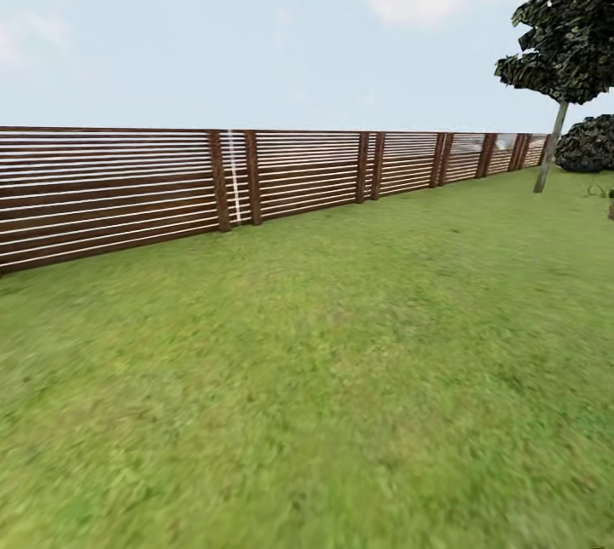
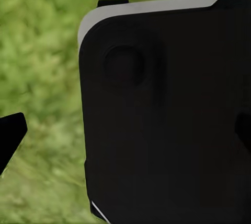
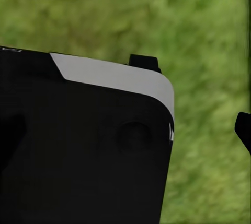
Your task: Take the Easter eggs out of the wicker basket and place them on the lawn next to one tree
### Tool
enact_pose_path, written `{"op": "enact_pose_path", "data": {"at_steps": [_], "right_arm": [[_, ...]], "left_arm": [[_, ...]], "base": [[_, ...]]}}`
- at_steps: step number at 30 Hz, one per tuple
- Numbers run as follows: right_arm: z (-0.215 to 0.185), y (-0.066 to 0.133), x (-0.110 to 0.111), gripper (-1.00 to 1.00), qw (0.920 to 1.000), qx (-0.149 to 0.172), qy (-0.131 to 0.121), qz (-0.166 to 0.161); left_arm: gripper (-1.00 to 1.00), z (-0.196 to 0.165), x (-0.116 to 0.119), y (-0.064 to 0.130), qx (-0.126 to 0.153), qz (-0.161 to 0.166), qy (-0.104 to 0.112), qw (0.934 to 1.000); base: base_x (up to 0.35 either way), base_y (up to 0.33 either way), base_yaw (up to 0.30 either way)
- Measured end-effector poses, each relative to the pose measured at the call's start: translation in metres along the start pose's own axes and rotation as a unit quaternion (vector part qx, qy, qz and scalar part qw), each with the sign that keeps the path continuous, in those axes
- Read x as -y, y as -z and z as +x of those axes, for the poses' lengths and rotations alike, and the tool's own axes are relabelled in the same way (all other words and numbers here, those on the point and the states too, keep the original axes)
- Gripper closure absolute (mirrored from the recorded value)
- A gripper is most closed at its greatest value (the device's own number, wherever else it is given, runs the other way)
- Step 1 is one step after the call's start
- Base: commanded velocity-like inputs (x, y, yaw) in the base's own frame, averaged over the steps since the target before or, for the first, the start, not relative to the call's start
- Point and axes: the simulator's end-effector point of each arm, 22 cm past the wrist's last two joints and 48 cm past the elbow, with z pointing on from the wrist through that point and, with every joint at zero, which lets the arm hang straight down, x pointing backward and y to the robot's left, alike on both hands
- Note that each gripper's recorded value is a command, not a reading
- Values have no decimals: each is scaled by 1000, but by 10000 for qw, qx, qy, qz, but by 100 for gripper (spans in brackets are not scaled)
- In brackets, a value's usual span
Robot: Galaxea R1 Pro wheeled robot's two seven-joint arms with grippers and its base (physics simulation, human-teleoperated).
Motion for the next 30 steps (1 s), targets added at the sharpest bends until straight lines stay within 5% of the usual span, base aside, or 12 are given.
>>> {"op": "enact_pose_path", "data": {"at_steps": [30], "right_arm": [[-5, 1, 0, -100, 10000, 70, 11, 7]], "left_arm": [[-100, -5, 0, 0, 65, 1, 14, 10000]], "base": [[341, 0, -286]]}}
